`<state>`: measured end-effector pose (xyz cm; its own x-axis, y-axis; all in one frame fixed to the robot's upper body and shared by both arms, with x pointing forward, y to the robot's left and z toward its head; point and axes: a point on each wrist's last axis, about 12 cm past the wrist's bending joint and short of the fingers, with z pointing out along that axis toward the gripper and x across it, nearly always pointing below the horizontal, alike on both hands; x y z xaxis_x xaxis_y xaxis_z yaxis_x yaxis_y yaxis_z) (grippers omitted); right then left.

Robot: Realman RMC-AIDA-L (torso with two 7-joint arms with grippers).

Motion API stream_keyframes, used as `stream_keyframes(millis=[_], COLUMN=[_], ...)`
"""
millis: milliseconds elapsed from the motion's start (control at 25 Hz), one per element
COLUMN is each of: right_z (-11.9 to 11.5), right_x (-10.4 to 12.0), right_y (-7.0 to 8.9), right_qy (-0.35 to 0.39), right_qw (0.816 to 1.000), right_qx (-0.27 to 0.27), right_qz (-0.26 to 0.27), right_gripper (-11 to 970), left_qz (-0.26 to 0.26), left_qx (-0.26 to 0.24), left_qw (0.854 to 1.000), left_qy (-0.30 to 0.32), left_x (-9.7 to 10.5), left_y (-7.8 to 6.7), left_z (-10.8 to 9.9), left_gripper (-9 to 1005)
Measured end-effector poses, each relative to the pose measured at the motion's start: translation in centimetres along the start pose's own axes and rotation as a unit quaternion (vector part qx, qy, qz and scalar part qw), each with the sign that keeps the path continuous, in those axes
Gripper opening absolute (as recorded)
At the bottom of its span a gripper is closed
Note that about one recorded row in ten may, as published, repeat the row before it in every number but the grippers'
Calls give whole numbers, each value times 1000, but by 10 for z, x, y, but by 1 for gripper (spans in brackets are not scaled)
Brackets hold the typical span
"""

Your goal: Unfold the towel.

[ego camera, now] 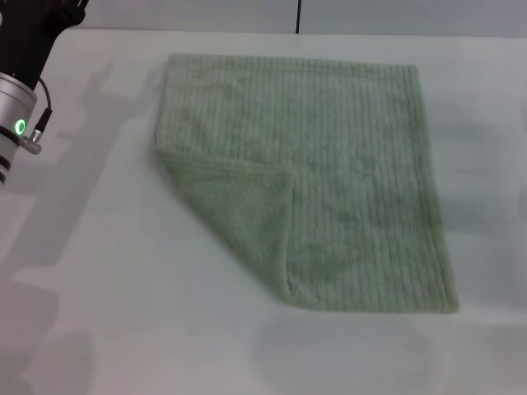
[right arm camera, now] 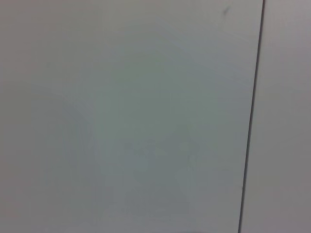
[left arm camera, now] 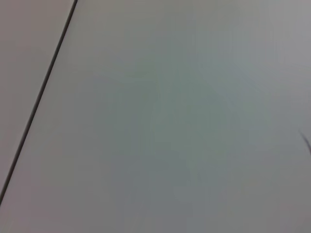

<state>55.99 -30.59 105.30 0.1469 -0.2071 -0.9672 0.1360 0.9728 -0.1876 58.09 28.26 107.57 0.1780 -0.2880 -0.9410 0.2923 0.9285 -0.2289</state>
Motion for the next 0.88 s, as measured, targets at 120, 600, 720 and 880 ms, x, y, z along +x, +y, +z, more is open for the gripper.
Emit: stream_keyframes(millis=[120,600,720,880], right_z=[0,4,7,13], right_x=[0,-2,-4,-8], right_y=[0,3,4,9], right_qy=[1,-2,-3,-8], right_qw=[1000,1000,1000,1000], right_qx=[-1,-4,-7,-13], right_qz=[0,3,4,7], right_gripper=[665,665,665,601], left_qz=[0,0,0,0], left_qx=[1,-1,-2,-3], left_qw=[1000,1000,1000,1000], left_qy=[0,2,4,7], left_x=[0,0,1,1], left_y=[0,0,0,0], left_z=[1,0,0,2], left_gripper=[796,797,796,796])
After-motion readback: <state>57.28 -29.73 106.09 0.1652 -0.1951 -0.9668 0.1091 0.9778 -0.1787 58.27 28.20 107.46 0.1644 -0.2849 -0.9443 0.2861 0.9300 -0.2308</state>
